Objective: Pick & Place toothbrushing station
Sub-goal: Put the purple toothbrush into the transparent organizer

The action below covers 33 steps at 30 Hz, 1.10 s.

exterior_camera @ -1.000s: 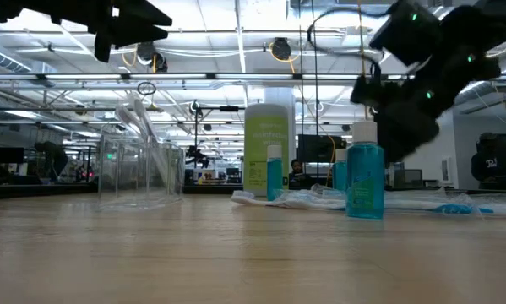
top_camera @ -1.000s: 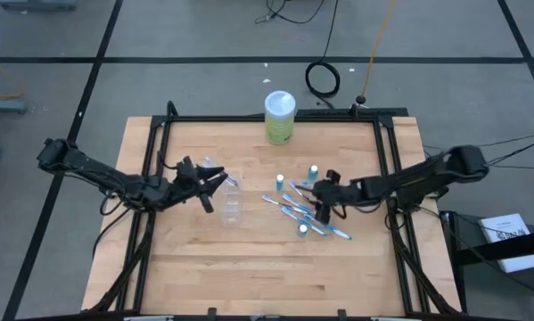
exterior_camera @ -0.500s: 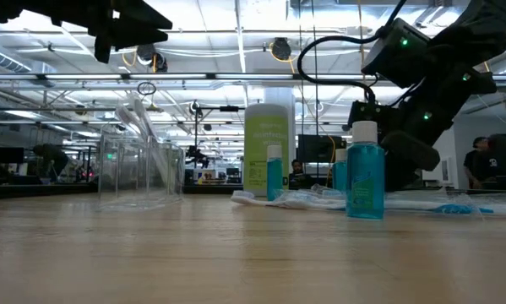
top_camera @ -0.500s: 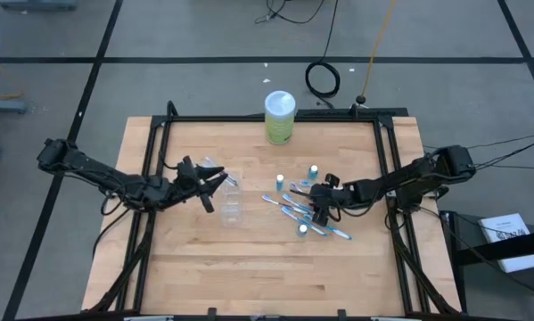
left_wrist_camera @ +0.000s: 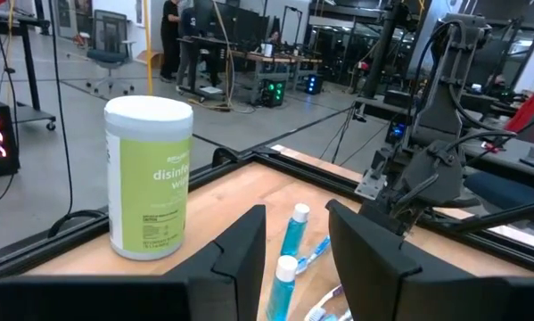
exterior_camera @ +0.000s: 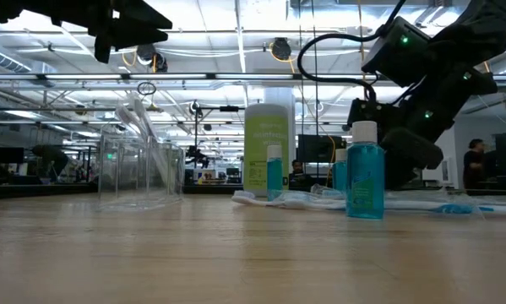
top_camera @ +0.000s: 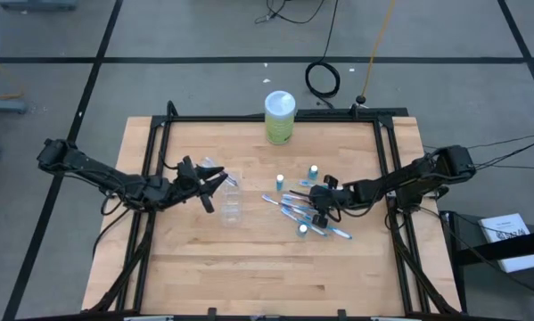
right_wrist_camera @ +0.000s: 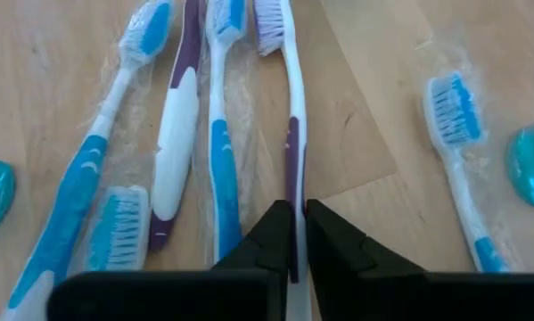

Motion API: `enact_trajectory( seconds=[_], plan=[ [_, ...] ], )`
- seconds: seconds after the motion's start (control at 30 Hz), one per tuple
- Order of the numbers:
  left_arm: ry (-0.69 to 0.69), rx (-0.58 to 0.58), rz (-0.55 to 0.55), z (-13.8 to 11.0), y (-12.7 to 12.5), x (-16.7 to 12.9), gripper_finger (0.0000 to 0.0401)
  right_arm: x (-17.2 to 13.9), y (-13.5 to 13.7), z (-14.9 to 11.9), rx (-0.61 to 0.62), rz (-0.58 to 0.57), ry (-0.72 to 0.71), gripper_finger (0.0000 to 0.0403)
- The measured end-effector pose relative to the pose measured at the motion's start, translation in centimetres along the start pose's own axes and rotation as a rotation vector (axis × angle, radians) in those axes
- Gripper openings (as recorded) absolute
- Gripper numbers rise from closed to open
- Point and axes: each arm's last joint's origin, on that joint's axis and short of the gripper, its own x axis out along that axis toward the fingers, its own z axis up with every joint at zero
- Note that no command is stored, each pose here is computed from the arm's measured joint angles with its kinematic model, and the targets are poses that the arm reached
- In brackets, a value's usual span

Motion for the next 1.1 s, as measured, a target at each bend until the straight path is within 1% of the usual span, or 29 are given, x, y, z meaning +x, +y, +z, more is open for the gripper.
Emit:
enact_trajectory(
  seconds=[0.2, 0.4, 0.53, 0.6, 0.7, 0.77, 0.87, 0.97, 1.1],
  plan=[
    [0.001, -0.001, 0.000, 0.0, 0.0, 0.0, 0.0129, -1.5, -0.1, 0.8, -0.031, 0.031, -0.081, 0.0012],
    [0.001, 0.000, 0.000, 0.0, 0.0, 0.0, 0.0129, -4.4, -0.4, 2.5, -0.036, 0.067, -0.253, 0.0012],
    [0.000, -0.002, 0.000, 0.0, 0.0, 0.0, 0.0129, -6.7, -0.5, 4.0, -0.060, 0.101, -0.436, 0.0012],
    [0.002, -0.028, -0.004, -0.1, 0.0, 0.1, 0.0129, -7.7, -0.6, 4.6, -0.075, 0.112, -0.525, 0.0012],
    [0.019, -0.042, -0.042, -0.4, -0.1, 0.5, 0.0129, -9.1, -0.6, 5.7, -0.098, 0.132, -0.672, 0.0012],
    [0.015, -0.051, -0.059, -0.5, -0.3, 1.0, 0.0131, -9.8, -0.4, 6.3, -0.119, 0.184, -0.759, 0.0012],
    [0.000, -0.046, -0.063, -1.3, -0.7, 2.0, 0.0149, -10.1, 0.0, 7.0, -0.159, 0.268, -0.850, 0.0012],
    [-0.034, -0.027, -0.078, -2.1, -1.2, 3.3, 0.0185, -9.9, 0.3, 7.3, -0.180, 0.303, -0.885, 0.0012],
    [-0.091, 0.023, -0.186, -3.2, -1.9, 4.9, 0.0229, -9.6, 0.5, 7.4, -0.185, 0.298, -0.897, 0.0012]
  ],
)
